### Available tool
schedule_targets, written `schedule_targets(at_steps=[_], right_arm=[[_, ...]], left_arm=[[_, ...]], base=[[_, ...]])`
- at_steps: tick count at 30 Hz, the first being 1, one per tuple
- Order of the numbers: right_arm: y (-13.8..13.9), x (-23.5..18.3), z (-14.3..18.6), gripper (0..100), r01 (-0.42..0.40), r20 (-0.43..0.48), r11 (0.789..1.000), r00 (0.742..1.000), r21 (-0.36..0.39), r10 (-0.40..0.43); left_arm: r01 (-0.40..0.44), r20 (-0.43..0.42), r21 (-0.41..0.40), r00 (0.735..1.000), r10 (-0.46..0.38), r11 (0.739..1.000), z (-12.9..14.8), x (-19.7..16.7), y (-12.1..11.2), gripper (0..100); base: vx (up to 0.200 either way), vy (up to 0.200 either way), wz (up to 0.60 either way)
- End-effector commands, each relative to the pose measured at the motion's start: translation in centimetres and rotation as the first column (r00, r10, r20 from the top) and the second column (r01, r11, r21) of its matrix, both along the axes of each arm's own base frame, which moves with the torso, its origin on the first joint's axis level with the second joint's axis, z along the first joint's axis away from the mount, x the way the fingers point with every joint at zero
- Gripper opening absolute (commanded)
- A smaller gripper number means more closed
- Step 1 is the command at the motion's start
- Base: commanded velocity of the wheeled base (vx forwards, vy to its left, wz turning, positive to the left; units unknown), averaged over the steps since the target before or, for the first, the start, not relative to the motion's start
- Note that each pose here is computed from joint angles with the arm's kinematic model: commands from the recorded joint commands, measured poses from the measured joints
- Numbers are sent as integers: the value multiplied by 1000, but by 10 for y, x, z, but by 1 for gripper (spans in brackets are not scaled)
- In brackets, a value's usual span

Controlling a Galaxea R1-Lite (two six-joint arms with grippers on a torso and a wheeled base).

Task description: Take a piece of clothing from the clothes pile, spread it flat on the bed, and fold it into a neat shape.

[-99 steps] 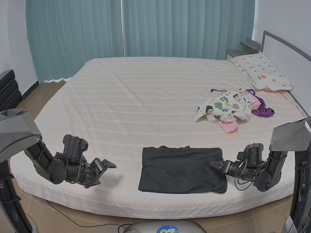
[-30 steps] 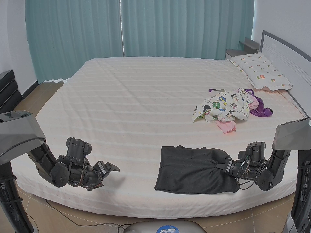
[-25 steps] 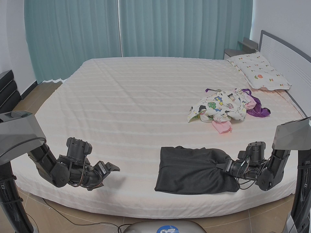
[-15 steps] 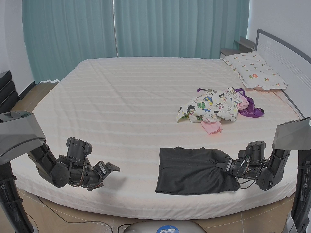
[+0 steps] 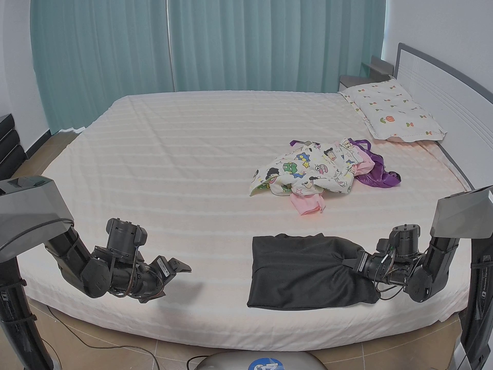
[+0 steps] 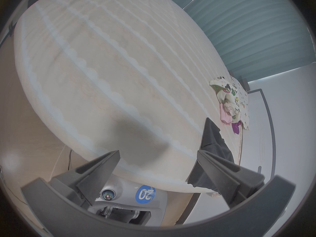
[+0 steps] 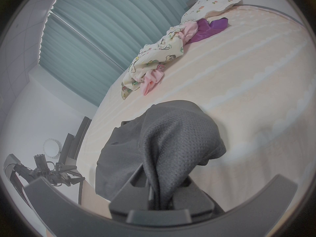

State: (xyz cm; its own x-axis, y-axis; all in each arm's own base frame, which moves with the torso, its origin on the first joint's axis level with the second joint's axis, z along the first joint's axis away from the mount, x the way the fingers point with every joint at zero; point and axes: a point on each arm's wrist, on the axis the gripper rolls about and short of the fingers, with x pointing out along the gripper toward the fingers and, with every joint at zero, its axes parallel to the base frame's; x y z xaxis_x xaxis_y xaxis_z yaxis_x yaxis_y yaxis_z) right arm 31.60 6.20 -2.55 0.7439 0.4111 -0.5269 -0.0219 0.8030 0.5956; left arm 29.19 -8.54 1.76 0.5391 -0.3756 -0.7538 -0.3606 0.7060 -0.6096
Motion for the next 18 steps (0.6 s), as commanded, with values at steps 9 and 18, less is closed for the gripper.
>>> schedule_targets(at_steps=[9,18], right_arm=[[3,-4,-3,100,-32,-1,999,999,-31,32],[-25,5,14,100,62,49,998,997,-17,-61]], left_arm=[[2,-5,2,1000,-2,1000,-2,0,-1,100],[2,-6,3,1000,-2,1000,-2,0,-1,100]], base=[[0,0,0],[0,0,0]])
